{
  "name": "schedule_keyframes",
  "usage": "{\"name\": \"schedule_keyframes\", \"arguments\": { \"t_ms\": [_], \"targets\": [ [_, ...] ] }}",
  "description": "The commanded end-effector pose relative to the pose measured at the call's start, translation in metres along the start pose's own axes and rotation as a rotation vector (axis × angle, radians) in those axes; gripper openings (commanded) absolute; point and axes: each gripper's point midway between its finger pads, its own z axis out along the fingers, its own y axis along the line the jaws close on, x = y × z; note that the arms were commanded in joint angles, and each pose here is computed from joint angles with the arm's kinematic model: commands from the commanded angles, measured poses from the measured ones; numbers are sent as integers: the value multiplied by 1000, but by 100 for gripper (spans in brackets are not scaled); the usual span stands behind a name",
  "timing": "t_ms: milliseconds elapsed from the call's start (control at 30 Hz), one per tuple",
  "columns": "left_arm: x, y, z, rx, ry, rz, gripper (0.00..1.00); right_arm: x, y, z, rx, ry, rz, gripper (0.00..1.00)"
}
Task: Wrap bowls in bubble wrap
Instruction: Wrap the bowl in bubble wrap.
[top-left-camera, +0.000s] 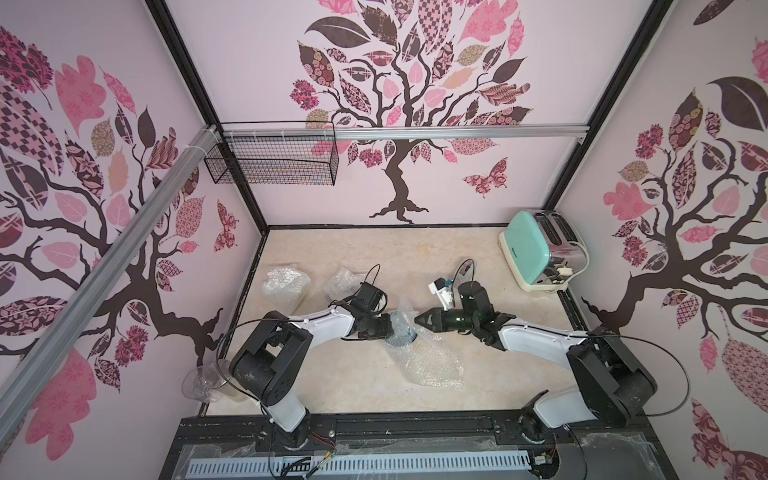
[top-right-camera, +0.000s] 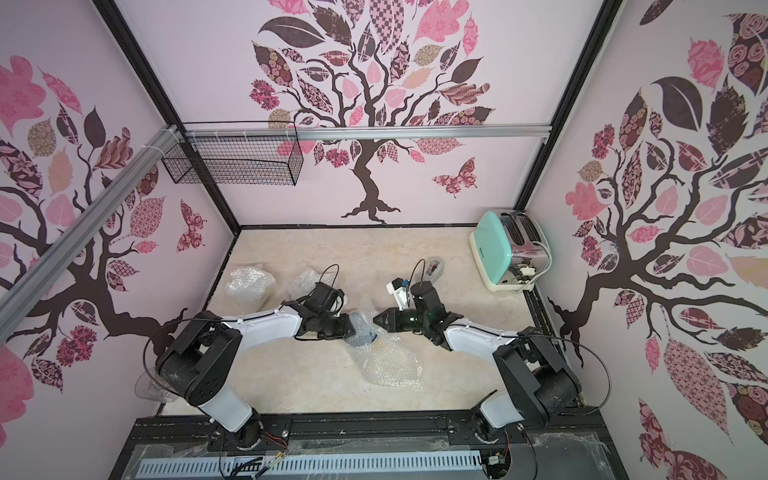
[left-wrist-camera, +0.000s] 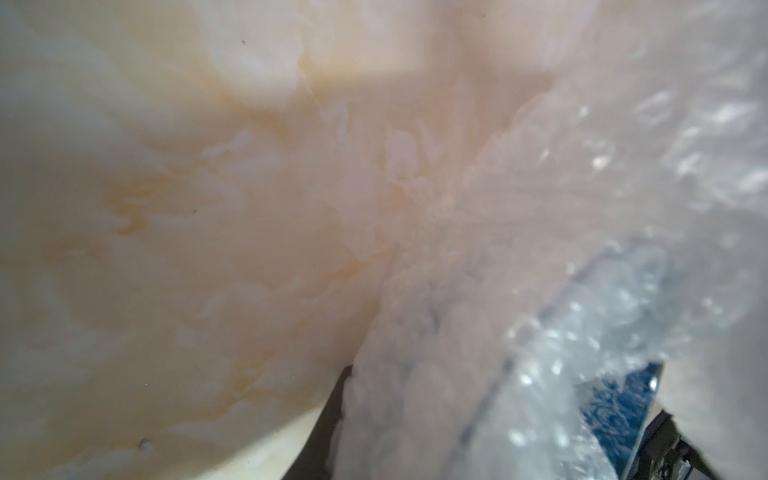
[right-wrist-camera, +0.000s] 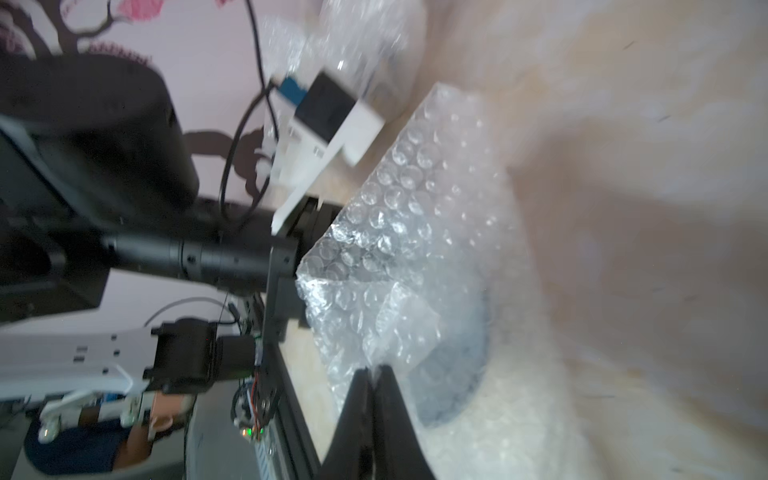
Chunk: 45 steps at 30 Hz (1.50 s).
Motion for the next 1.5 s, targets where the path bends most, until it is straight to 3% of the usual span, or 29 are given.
{"name": "schedule_keyframes", "arguments": {
  "t_ms": [0, 433, 833, 1033, 1167, 1300, 1467],
  "targets": [
    [21, 24, 11, -92, 71, -3, 25, 25, 9, 13, -31, 74, -28, 6],
    [19, 17, 7, -63, 58, -15, 25, 41, -19, 44, 56, 155, -22, 6],
    [12, 21, -18, -67, -11, -136, 49, 46, -28, 44, 92, 179, -21, 6],
    [8, 39, -54, -170, -85, -187, 57, 45, -25, 42, 87, 174, -25, 7],
    [7, 31, -74, -126, -130, -204, 64, 44, -26, 44, 94, 177, -29, 7],
    [6, 12, -87, -4, -186, -229, 72, 43, -26, 46, 93, 180, -25, 7],
    [8, -11, -83, 142, -160, -233, 80, 40, -25, 47, 95, 179, -31, 8]
  ]
}}
